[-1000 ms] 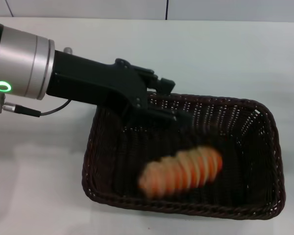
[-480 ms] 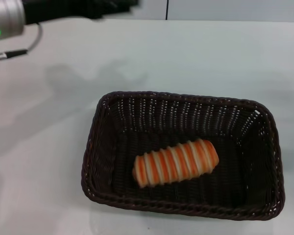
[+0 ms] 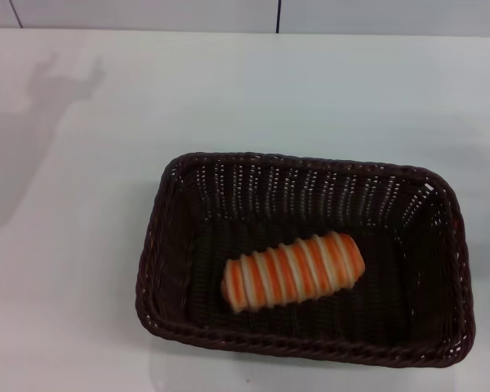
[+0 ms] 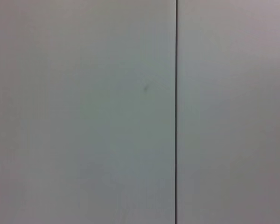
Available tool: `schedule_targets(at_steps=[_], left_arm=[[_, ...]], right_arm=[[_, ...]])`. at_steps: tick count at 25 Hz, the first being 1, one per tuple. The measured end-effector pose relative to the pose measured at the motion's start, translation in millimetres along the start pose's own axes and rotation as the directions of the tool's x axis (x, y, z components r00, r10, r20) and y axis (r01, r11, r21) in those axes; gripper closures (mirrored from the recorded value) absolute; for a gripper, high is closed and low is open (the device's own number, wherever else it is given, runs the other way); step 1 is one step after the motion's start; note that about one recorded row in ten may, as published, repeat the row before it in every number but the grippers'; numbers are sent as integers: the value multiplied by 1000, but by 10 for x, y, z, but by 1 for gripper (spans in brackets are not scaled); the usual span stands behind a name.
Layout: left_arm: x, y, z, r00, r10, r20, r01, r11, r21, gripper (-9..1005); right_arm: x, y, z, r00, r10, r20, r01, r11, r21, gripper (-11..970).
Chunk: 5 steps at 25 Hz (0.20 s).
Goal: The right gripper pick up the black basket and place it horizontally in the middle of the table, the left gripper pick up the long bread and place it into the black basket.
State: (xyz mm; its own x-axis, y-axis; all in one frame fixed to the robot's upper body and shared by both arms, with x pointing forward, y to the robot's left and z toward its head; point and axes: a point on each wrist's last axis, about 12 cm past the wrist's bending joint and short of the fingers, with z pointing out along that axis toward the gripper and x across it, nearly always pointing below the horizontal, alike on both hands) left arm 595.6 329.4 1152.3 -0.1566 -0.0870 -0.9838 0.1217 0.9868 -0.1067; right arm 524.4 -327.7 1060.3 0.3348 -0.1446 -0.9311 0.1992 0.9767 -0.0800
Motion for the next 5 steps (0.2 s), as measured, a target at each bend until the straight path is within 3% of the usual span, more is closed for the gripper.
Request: schedule_targets(at_steps=[3, 5], left_arm=[[27, 38, 24, 1000, -1, -1, 1, 1000, -23, 182], [31, 177, 75, 1000, 11, 6, -11, 997, -80, 182]], right_arm=[[1, 7, 18, 1000, -1, -2, 1, 1000, -3, 618], [0, 18, 42, 1000, -3, -2, 2, 1000, -8, 618]])
